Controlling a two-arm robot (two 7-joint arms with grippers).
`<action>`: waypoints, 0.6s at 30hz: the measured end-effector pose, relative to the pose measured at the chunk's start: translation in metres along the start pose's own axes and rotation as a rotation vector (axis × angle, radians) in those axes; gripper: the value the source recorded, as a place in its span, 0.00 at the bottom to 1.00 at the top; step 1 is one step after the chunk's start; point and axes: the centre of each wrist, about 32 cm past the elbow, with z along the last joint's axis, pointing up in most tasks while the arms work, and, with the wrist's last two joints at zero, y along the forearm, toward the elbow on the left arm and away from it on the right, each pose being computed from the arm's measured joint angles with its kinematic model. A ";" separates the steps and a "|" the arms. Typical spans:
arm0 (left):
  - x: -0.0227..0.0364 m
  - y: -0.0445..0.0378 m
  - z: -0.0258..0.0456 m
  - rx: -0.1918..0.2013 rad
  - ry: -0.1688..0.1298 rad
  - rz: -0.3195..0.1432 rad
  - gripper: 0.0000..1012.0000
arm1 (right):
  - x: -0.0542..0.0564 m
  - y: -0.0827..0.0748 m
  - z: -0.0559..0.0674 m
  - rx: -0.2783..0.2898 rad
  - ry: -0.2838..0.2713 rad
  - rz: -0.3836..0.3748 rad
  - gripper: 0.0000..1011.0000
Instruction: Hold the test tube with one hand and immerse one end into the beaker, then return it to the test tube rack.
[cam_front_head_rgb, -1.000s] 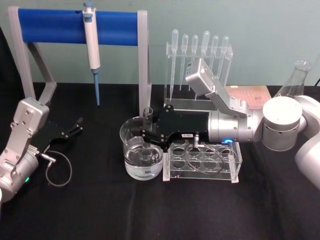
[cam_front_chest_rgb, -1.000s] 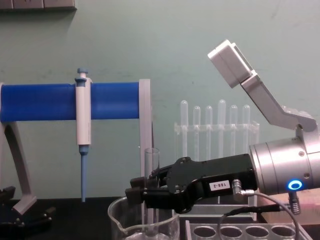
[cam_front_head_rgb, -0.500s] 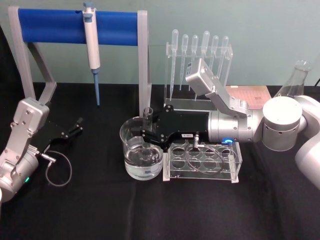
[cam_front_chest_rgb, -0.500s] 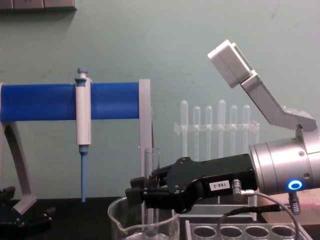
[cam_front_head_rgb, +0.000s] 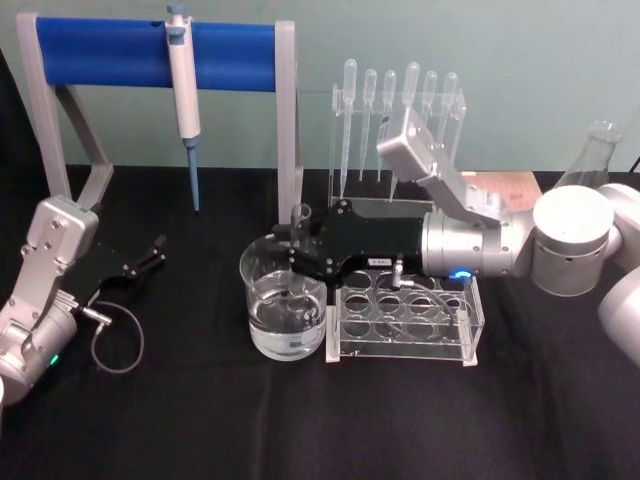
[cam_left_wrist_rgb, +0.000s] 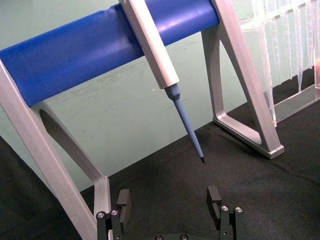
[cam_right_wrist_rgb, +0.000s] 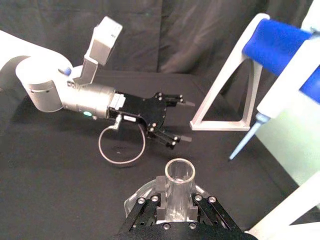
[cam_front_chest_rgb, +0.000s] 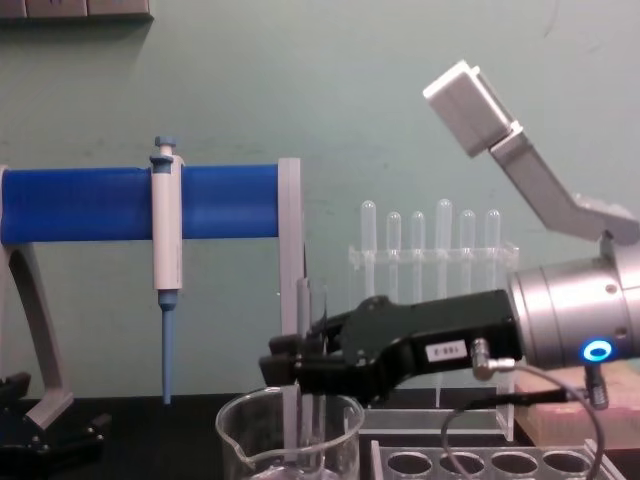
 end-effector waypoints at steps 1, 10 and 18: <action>0.0000 0.0000 0.0000 0.000 0.000 0.000 0.99 | 0.000 -0.001 0.002 0.001 -0.004 -0.002 0.22; 0.0000 0.0000 0.0000 0.000 0.000 0.000 0.99 | 0.004 -0.021 0.038 0.047 -0.068 -0.030 0.22; 0.0000 0.0000 0.0000 0.000 0.000 0.000 0.99 | 0.004 -0.037 0.064 0.094 -0.107 -0.066 0.22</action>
